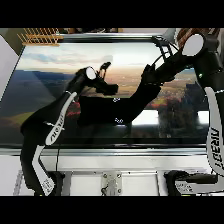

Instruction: Fold the clothes and pants, and hang the long-sleeved shirts on hangers.

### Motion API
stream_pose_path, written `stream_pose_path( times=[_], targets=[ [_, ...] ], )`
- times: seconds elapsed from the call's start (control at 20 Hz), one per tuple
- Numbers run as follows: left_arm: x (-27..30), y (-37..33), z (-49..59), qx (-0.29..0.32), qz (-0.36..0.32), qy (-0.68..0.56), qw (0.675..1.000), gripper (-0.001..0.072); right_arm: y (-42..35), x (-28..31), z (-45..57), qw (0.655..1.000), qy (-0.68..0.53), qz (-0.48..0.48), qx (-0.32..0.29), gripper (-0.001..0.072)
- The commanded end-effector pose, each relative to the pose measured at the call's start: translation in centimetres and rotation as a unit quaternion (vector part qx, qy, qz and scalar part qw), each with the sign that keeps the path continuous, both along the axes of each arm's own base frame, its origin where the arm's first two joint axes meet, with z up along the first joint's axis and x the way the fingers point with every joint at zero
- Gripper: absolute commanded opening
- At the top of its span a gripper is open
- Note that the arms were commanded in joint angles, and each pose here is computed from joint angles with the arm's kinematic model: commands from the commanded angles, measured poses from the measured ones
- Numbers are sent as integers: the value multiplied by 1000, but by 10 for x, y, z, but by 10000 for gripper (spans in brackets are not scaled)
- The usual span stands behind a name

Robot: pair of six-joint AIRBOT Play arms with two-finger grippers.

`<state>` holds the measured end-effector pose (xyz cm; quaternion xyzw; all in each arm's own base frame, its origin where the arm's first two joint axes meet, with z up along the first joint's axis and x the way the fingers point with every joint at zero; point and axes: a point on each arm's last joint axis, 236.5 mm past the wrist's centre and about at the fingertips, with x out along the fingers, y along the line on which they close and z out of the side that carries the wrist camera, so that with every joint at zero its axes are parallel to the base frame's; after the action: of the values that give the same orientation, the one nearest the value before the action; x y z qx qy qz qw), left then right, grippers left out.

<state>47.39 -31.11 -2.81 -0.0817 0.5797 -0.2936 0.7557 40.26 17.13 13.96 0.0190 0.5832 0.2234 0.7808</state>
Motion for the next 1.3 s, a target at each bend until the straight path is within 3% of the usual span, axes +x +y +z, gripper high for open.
stream_pose_path(
  times=[0.0,0.3,0.55,0.6,0.65,0.7,0.75,0.95,1.1,1.25],
  targets=[
    [31,85,44,36,54,-42,997,6,43,-1,2,1000,-13,8,23,9],
    [46,198,113,36,148,-79,985,7,151,-4,-25,994,-1,39,101,9],
    [34,251,150,43,179,-98,978,7,238,3,-88,990,6,21,136,11],
    [32,257,155,43,184,-101,977,7,258,-1,-103,988,16,23,151,34],
    [31,261,160,43,188,-105,976,7,277,-5,-113,985,28,21,172,185],
    [30,261,164,43,189,-108,975,7,296,-10,-120,979,38,21,197,399],
    [29,262,167,43,189,-112,975,6,314,-15,-123,973,39,32,224,539],
    [27,261,180,40,191,-127,973,7,317,4,-88,961,2,21,275,540],
    [19,252,193,40,181,-137,973,6,248,22,-63,978,-60,33,199,541],
    [9,230,203,40,162,-156,974,6,137,18,-87,992,-57,-18,110,541]
  ],
)
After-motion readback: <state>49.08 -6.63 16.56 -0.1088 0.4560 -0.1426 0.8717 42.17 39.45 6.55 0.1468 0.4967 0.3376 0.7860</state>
